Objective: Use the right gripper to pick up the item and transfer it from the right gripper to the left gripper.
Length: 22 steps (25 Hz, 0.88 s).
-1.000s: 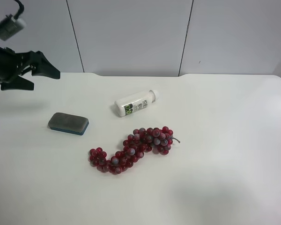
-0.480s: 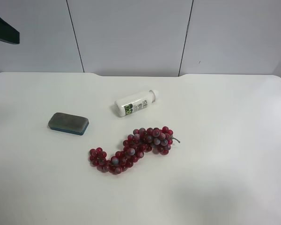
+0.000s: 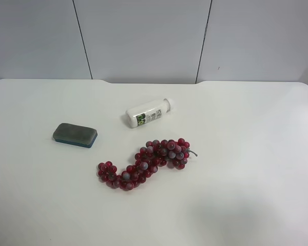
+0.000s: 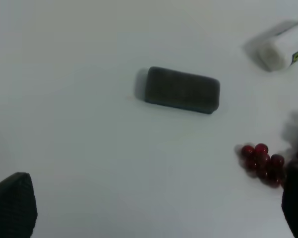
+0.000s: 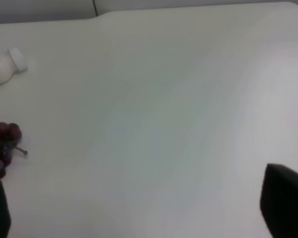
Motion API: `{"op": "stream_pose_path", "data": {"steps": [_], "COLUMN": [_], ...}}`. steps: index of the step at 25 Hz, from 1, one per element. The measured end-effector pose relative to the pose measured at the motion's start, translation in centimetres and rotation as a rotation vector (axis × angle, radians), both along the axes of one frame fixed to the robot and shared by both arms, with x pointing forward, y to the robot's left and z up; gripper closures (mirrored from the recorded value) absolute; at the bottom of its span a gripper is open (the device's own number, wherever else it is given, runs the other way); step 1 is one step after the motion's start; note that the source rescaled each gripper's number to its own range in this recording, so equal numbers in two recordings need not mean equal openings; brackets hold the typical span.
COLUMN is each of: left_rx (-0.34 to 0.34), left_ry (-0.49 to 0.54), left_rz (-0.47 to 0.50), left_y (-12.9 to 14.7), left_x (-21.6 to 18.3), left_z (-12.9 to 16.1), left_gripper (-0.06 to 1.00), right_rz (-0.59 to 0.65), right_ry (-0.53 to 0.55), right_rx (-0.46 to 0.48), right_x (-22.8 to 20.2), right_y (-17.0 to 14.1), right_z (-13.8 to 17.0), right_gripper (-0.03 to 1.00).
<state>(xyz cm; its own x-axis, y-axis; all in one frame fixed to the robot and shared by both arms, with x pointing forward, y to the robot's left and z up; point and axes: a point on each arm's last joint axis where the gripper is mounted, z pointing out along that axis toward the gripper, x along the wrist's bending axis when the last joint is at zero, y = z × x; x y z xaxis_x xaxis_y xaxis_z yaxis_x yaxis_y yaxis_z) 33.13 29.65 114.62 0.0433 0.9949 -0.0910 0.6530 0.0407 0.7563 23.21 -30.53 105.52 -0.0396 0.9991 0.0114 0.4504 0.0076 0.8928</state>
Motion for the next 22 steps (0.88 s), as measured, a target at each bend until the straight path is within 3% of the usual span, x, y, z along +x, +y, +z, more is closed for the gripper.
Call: {"op": "stream_pose_path", "data": {"steps": [9, 22], "left_rx": [0.041, 0.147], "left_ry": [-0.021, -0.201], "left_rz": [-0.011, 0.046], "left_y": [-0.6, -0.2], "left_x": [-6.3, -10.2], "left_z": [-5.8, -8.8], "left_gripper": [-0.06, -0.06], "right_rz": [0.0, 0.0], "right_ry": [0.0, 0.0], "right_rx": [0.0, 0.0], "right_x": [0.0, 0.0], "right_y": [0.0, 0.0], "right_z": [0.0, 0.0], "right_gripper": [-0.03, -0.03]}}
